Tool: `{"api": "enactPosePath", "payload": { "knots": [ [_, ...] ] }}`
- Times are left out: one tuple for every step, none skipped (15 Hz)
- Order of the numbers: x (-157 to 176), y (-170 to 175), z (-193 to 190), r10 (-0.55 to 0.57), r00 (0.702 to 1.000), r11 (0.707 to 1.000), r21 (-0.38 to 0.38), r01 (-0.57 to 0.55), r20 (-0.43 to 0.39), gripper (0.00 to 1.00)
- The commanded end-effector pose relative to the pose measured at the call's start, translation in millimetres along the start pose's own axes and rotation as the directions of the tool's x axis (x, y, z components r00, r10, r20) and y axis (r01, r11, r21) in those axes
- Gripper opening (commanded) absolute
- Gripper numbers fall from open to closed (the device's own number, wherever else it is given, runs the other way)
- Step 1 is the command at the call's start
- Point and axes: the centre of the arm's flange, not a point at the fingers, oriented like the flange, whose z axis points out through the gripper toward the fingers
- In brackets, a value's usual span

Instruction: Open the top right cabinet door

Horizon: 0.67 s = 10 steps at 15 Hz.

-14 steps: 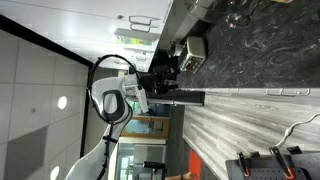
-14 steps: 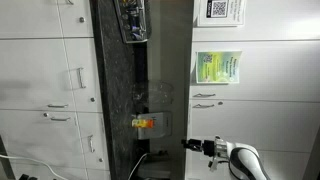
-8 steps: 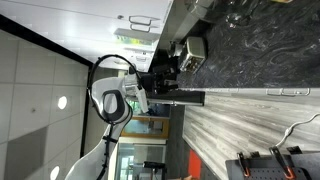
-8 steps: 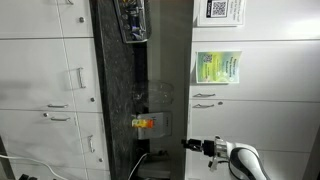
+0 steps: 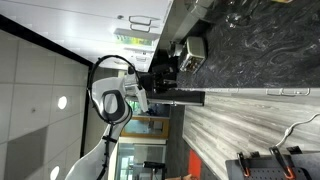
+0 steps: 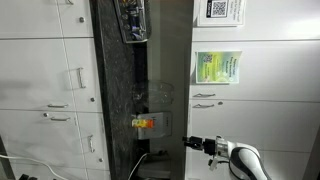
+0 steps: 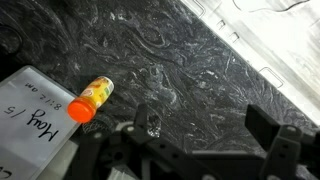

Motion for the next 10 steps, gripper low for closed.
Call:
{"api": "enactPosePath", "payload": {
  "knots": [
    [1.7, -9.2, -1.7, 0.056, 0.995, 0.998, -0.002, -0.056, -0.086, 1.00],
    [3.3, -11.3, -2.9, 0.074, 0.991, 0.997, -0.001, -0.074, -0.114, 1.00],
    [5.5, -13.2, -3.7, 0.098, 0.984, 0.995, 0.005, -0.099, -0.147, 1.00],
    [7.5, -15.0, -4.5, 0.124, 0.976, 0.992, 0.008, -0.124, -0.180, 1.00],
    [9.6, -17.1, -4.5, 0.149, 0.965, 0.989, 0.012, -0.150, -0.214, 1.00],
    [12.4, -20.2, -5.1, 0.176, 0.952, 0.984, 0.020, -0.176, -0.251, 1.00],
    [15.2, -23.0, -6.6, 0.205, 0.936, 0.978, 0.029, -0.205, -0.286, 1.00],
    [19.1, -26.4, -7.6, 0.237, 0.916, 0.970, 0.032, -0.239, -0.323, 1.00],
    [22.6, -28.5, -8.3, 0.261, 0.897, 0.963, 0.036, -0.266, -0.356, 1.00],
    [26.7, -31.8, -9.7, 0.286, 0.875, 0.955, 0.037, -0.295, -0.391, 1.00]
  ]
}}
